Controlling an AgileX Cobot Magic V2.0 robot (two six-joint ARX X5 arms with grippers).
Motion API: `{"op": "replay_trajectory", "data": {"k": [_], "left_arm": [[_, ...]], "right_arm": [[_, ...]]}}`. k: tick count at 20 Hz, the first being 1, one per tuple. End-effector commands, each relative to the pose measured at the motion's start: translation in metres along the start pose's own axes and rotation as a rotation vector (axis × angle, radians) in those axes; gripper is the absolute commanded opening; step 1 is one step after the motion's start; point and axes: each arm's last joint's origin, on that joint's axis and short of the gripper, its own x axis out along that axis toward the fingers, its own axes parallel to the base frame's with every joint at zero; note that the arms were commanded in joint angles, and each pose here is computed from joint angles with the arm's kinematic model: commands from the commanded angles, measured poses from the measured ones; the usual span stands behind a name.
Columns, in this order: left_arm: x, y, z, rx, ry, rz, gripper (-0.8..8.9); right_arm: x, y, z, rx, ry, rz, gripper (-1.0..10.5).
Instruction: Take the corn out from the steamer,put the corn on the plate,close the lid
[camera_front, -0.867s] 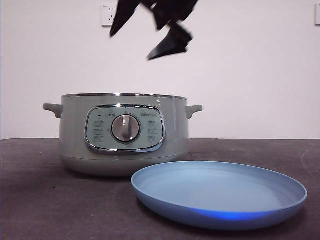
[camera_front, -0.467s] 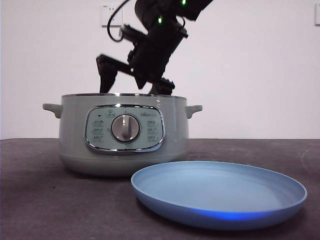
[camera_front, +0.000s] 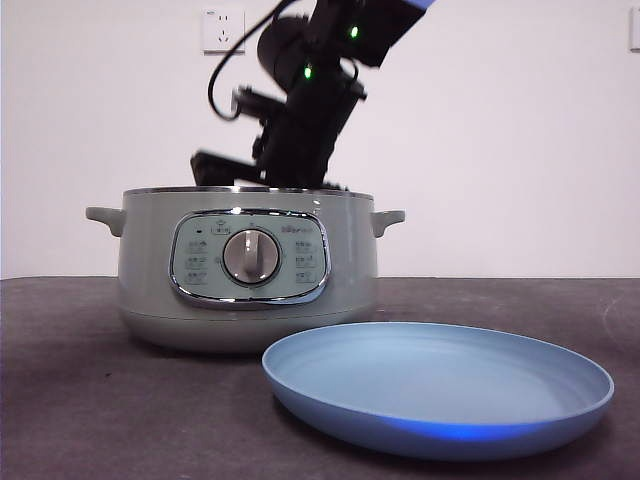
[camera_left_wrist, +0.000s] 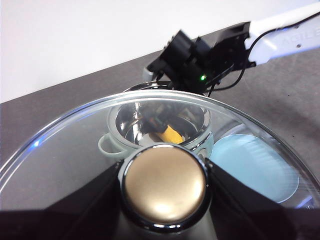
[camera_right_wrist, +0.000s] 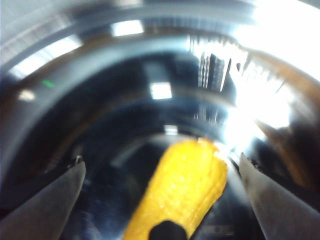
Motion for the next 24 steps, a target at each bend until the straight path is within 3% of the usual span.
{"op": "replay_trajectory", "data": {"k": [1,3,11,16,20,24], "left_arm": [[-0.004,0.000,0.005,0.003,-0.062,0.005,-0.06],[-0.004,0.000,0.005,0.003,-0.062,0.005,-0.06],[-0.004,0.000,0.004,0.003,-0.062,0.006,-0.06],[-0.004,0.000,0.004,0.003,-0.060,0.005,-0.06],[-0.004,0.000,0.006,0.003,-0.073,0.006,-0.06],[-0.004,0.000,0.008,0.004,-0.097,0.009,-0.06]], "right_arm": [[0.017,0.001,-0.012,0.003,0.050,-0.008,5.3],[0.018,0.001,-0.012,0.003,0.049,-0.027,5.0],[0.018,0.001,-0.013,-0.002,0.063,-0.026,-0.2],[-0.010,0.005,0.009,-0.047,-0.057,-0.022,-0.1],[-0.088,0.012,0.040,-0.070,-0.206,-0.010,-0.1],[-0.172,0.015,0.041,-0.105,-0.201,-0.016,-0.1]]}}
